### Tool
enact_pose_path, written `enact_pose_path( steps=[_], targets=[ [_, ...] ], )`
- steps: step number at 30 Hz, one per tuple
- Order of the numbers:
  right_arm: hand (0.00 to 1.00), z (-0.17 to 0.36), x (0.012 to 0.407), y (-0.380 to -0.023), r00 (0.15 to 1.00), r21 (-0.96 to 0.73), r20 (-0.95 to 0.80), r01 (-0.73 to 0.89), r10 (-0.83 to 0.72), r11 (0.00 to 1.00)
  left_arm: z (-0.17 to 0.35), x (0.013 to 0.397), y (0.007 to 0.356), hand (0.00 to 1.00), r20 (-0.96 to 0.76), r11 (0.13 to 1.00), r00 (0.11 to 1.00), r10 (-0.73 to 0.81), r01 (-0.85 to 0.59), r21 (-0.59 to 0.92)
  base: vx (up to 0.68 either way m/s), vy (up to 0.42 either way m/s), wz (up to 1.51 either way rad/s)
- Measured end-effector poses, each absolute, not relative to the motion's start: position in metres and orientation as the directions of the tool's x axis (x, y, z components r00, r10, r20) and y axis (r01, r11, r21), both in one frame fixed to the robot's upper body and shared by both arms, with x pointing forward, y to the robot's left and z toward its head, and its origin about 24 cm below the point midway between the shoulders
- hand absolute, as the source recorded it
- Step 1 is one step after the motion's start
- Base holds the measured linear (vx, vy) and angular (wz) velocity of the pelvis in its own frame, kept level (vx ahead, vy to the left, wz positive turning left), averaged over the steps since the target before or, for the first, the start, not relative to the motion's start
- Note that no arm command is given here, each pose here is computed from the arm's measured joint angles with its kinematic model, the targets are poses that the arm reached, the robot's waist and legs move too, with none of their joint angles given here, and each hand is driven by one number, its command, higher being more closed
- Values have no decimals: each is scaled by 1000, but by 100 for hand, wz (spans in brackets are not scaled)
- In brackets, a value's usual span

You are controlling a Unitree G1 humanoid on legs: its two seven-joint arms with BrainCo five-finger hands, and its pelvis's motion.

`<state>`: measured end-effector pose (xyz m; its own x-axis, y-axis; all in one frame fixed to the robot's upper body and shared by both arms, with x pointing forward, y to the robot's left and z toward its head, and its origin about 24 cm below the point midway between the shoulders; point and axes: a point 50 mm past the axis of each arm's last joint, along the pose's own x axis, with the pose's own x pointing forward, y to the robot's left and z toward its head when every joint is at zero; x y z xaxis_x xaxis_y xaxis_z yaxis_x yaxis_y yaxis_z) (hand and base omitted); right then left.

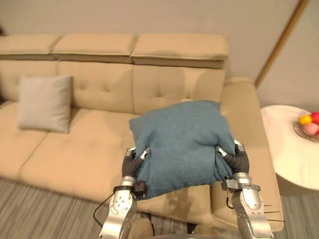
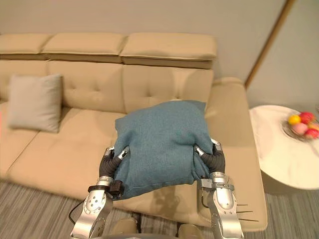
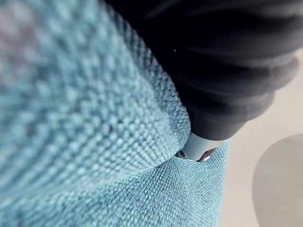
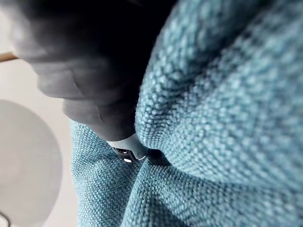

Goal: Pick up cushions and gather them together orderly.

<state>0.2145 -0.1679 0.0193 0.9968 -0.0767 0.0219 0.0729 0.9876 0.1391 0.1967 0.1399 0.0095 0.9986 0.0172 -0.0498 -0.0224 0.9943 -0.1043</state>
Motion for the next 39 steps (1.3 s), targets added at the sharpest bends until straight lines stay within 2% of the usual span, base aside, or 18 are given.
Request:
enact_pose_path(
  steps=[6, 10, 12, 16, 18, 20, 22, 26, 27, 28, 32, 34, 39],
  targets=[
    [100, 22, 232, -147, 999, 98, 33, -25, 22, 995, 12, 199, 159, 100, -32, 996, 996, 80, -81, -45, 34, 84, -78],
    [100, 32, 243, -142, 996, 60, 77, -41, 36, 997, 21, 209, 160, 100, 12, 993, 994, 112, -111, -32, -29, -23, -8],
    [100, 38, 254, -138, 995, 32, 99, -32, 29, 999, 27, 219, 161, 100, 48, 990, 989, 140, -139, -12, -70, -32, 9],
    [100, 83, 306, -118, 968, -54, 249, -8, 21, 998, 75, 277, 164, 100, 248, 976, 949, 196, -212, 39, -200, -24, 30],
    [100, 129, 337, -106, 926, -95, 377, 31, 7, 995, 123, 309, 172, 100, 408, 954, 880, 243, -294, 66, -283, -40, 35],
    [100, 168, 353, -99, 884, -85, 467, 67, -20, 994, 165, 330, 174, 100, 517, 935, 813, 267, -349, 65, -211, -51, 29],
    [100, 198, 360, -99, 843, -53, 534, 104, -60, 993, 203, 340, 174, 100, 608, 923, 746, 274, -381, 51, -168, -62, 35],
    [100, 303, 370, -100, 676, 106, 705, 197, -213, 975, 327, 354, 164, 100, 809, 896, 505, 301, -441, -59, -164, -50, 39],
    [100, 314, 371, -100, 663, 124, 713, 202, -229, 972, 341, 354, 164, 100, 821, 891, 479, 309, -448, -74, -127, -19, 18],
    [0, 332, 373, -99, 648, 151, 718, 210, -254, 966, 365, 354, 161, 0, 837, 886, 444, 320, -454, -98, -99, -14, 10],
    [0, 360, 383, -107, 643, 163, 702, 272, -305, 948, 409, 358, 158, 0, 837, 874, 421, 349, -469, -129, -78, 6, 19],
    [0, 364, 389, -114, 659, 141, 682, 306, -316, 942, 409, 366, 162, 0, 811, 862, 455, 367, -493, -114, -35, 18, 14],
    [0, 361, 399, -137, 697, 115, 626, 361, -349, 926, 386, 389, 173, 0, 702, 875, 603, 379, -481, -59, -20, 43, 16]
  ],
)
